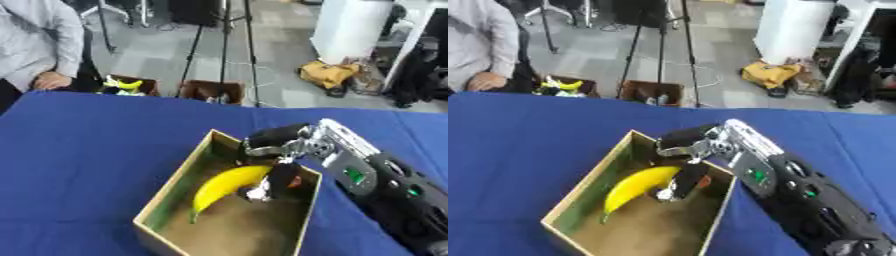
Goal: Pick up objects on the table and place them in the box.
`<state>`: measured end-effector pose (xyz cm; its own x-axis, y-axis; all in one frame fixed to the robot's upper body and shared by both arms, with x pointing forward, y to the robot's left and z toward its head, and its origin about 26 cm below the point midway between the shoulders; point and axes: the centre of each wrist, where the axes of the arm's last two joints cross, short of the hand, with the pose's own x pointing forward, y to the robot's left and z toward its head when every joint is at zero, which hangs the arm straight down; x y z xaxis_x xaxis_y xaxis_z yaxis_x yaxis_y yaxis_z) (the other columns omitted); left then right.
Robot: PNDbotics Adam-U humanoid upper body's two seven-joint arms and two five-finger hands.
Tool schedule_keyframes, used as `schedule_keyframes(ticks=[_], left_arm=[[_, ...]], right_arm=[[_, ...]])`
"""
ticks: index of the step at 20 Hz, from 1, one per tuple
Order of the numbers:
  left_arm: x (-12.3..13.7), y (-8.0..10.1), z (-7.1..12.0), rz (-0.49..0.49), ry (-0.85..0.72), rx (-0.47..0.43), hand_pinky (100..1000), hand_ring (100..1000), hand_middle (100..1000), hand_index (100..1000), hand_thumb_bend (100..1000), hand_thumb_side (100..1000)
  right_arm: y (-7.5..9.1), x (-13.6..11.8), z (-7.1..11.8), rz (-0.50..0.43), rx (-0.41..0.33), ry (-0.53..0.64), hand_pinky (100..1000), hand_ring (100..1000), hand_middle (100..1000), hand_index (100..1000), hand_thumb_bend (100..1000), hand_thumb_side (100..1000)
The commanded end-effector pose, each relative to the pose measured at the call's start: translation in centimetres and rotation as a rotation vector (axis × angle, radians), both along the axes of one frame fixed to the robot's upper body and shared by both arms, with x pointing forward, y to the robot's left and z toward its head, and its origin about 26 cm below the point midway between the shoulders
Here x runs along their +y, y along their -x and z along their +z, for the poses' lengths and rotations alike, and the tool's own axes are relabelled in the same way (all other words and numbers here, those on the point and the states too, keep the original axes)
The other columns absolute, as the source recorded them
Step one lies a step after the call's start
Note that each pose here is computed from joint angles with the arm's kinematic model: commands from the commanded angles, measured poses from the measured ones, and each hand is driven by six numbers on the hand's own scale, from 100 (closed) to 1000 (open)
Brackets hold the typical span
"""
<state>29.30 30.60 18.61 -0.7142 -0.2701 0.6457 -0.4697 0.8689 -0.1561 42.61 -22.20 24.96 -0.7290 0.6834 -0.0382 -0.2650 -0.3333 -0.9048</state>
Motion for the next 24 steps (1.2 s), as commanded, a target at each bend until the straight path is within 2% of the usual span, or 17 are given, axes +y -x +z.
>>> schedule_keyframes(ticks=[1, 7, 12, 14, 15, 16, 17, 18, 19, 21, 24], left_arm=[[0.1, 0.2, 0.7, 0.005, -0.016, -0.024, 229, 419, 429, 617, 100, 973], [0.1, 0.2, 0.7, 0.006, -0.016, -0.023, 229, 418, 428, 616, 100, 973], [0.1, 0.2, 0.7, 0.006, -0.015, -0.023, 229, 418, 428, 616, 100, 971], [0.1, 0.2, 0.7, 0.006, -0.016, -0.024, 229, 418, 428, 616, 100, 971], [0.1, 0.2, 0.7, 0.006, -0.016, -0.024, 229, 418, 428, 616, 100, 971], [0.1, 0.2, 0.7, 0.005, -0.016, -0.025, 229, 418, 428, 616, 100, 971], [0.1, 0.2, 0.7, 0.005, -0.016, -0.025, 229, 417, 428, 616, 100, 971], [0.1, 0.2, 0.8, 0.005, -0.016, -0.025, 230, 417, 428, 616, 100, 971], [0.1, 0.2, 0.8, 0.004, -0.017, -0.026, 230, 418, 428, 616, 100, 971], [0.1, 0.2, 0.8, 0.004, -0.017, -0.027, 230, 418, 428, 616, 100, 971], [0.1, 0.2, 0.8, 0.005, -0.018, -0.027, 230, 417, 428, 616, 100, 970]], right_arm=[[-0.3, -0.6, 0.5, -0.011, -0.008, 0.035, 710, 745, 561, 621, 100, 594], [-0.6, -0.7, 0.1, 0.0, 0.059, 0.094, 745, 778, 582, 640, 100, 582], [-0.5, -0.5, -0.1, 0.019, 0.072, 0.094, 759, 790, 611, 667, 100, 509], [-0.4, -0.5, 0.0, 0.026, 0.072, 0.093, 759, 790, 611, 667, 100, 509], [-0.4, -0.4, 0.0, 0.031, 0.072, 0.093, 770, 803, 638, 685, 256, 470], [-0.3, -0.4, 0.0, 0.037, 0.073, 0.093, 774, 806, 643, 688, 327, 465], [-0.3, -0.3, 0.0, 0.042, 0.072, 0.093, 781, 814, 653, 695, 462, 455], [-0.2, -0.3, 0.0, 0.048, 0.071, 0.093, 784, 817, 657, 697, 501, 449], [-0.1, -0.3, 0.0, 0.053, 0.07, 0.093, 796, 825, 675, 709, 635, 436], [0.1, -0.2, 0.5, 0.069, 0.06, 0.082, 804, 827, 685, 718, 704, 448], [1.0, 0.0, 2.5, 0.099, 0.012, 0.03, 809, 822, 685, 721, 717, 516]])
